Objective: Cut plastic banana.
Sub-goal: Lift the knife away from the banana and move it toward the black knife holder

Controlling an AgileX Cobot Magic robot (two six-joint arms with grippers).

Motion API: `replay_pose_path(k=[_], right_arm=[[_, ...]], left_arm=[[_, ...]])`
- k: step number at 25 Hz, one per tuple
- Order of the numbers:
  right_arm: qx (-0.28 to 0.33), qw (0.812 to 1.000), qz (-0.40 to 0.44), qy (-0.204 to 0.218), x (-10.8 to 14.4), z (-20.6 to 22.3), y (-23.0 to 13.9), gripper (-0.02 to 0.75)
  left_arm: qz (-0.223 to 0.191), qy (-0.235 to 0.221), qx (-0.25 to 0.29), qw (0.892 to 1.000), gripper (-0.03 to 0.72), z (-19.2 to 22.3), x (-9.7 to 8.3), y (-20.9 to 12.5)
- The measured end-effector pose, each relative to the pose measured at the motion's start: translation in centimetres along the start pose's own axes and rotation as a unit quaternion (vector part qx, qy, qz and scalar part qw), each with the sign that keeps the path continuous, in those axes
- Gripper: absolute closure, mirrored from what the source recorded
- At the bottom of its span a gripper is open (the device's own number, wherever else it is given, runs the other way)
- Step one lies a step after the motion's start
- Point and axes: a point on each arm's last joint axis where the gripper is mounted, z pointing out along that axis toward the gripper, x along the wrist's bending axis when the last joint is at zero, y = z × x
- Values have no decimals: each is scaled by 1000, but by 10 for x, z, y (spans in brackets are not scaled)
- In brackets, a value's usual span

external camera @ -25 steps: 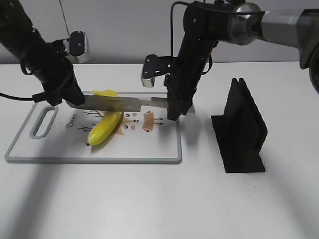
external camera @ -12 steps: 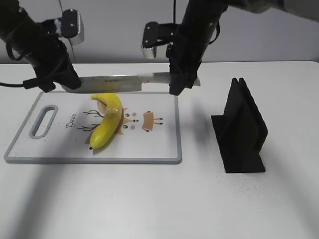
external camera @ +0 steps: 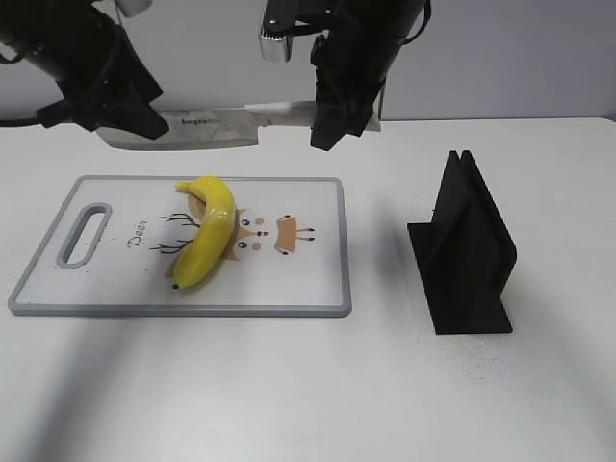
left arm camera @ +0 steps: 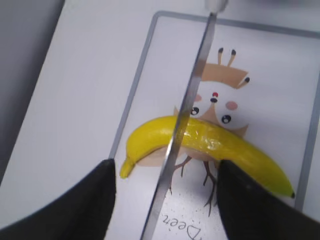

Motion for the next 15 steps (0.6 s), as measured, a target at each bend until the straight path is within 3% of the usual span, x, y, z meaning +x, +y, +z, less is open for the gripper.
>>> replay_pose_path(k=[3,9,14,15], right_arm=[[0,1000,-4,-9,0,-9,1,555],[-10,999,-8,-29,7,-38,4,555],[14,999,-6,-33,24,-58,-7,555],[20,999,5,-33,27,-61,-9,555]], left_arm=[[-3,20,-20,1000,36,-13,0,8],[1,51,-40,998,29,-40,-4,21],[-39,96,-27,994,39,-72,-10,28],[-67,106,-23,992,42,-79,-11,28]])
